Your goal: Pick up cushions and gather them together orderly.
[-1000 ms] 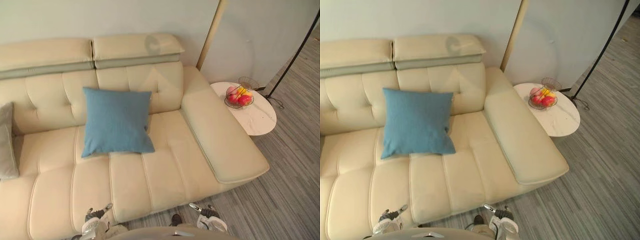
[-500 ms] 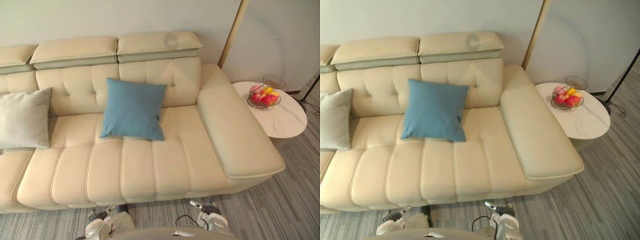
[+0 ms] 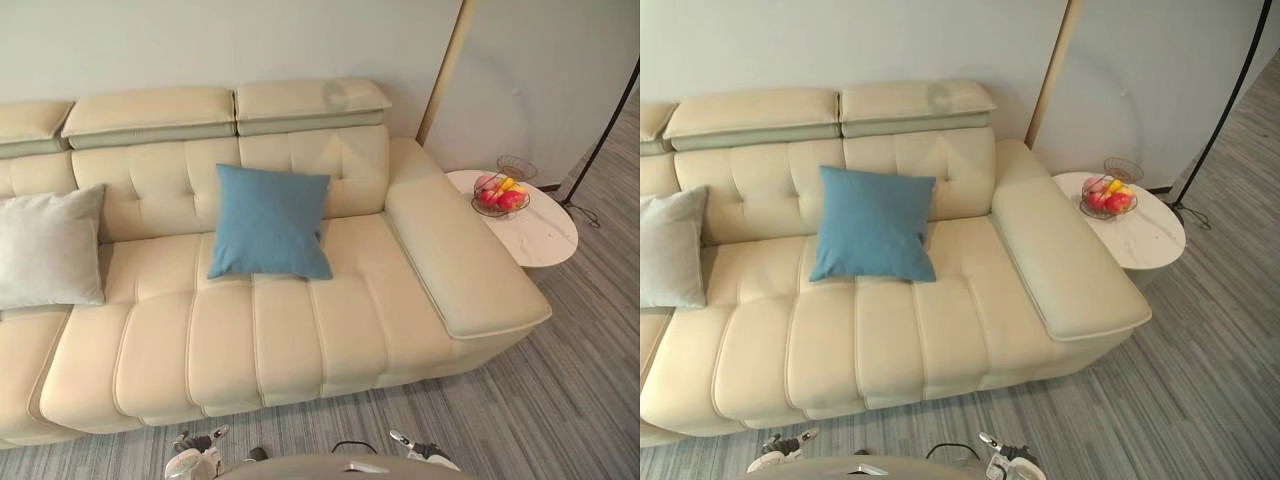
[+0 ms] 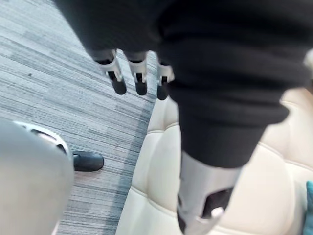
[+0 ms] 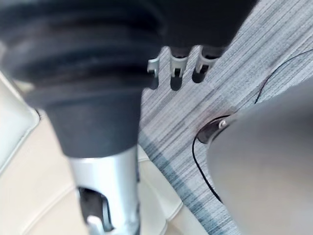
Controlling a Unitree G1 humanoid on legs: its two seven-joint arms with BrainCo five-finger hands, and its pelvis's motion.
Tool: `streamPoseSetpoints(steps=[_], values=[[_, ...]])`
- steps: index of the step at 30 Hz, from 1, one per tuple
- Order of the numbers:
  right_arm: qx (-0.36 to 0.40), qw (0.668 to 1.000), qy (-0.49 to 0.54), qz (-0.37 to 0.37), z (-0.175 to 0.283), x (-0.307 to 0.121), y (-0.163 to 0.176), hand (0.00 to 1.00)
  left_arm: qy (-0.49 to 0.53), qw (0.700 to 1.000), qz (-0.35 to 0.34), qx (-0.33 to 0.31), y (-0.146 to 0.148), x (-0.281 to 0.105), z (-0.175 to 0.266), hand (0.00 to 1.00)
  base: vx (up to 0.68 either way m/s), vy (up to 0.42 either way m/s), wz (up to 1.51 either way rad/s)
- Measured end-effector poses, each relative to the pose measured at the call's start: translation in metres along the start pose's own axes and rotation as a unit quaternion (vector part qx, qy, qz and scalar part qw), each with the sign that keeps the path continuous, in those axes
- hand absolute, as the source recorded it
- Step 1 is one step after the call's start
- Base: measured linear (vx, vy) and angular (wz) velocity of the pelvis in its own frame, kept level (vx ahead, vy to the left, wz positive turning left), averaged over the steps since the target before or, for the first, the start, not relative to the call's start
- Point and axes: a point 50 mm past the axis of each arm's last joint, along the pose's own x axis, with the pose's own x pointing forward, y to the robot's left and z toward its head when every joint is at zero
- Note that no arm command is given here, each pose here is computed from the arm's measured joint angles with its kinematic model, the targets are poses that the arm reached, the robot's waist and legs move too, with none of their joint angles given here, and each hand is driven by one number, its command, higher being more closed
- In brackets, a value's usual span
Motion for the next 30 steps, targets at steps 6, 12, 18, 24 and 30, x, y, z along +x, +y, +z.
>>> streamPoseSetpoints(steps=[6,12,18,24,30], values=[[-0.008,1.000,0.000,0.002,0.0018,0.0011,-0.0005,0.00,0.011,1.000,-0.012,0.015,0.0008,0.0008,-0.0049,0.00,0.04,-0.034,-0.13],[-0.013,1.000,0.010,0.008,0.0030,0.0031,0.0033,0.00,0.008,1.000,-0.022,0.017,0.0007,0.0018,-0.0017,0.00,0.02,-0.015,-0.03],[-0.030,0.999,0.019,0.021,0.0023,0.0036,0.0070,0.00,0.012,0.999,-0.021,0.037,0.0062,0.0041,-0.0012,0.00,0.00,-0.002,-0.02],[-0.030,0.999,0.020,0.021,0.0021,0.0036,0.0070,0.00,0.012,0.999,-0.021,0.037,0.0063,0.0041,-0.0013,0.00,0.00,0.000,0.03],[-0.030,0.999,0.019,0.022,0.0027,0.0036,0.0079,0.00,0.005,0.999,-0.022,0.029,0.0057,0.0040,0.0008,0.00,0.00,-0.006,0.10]])
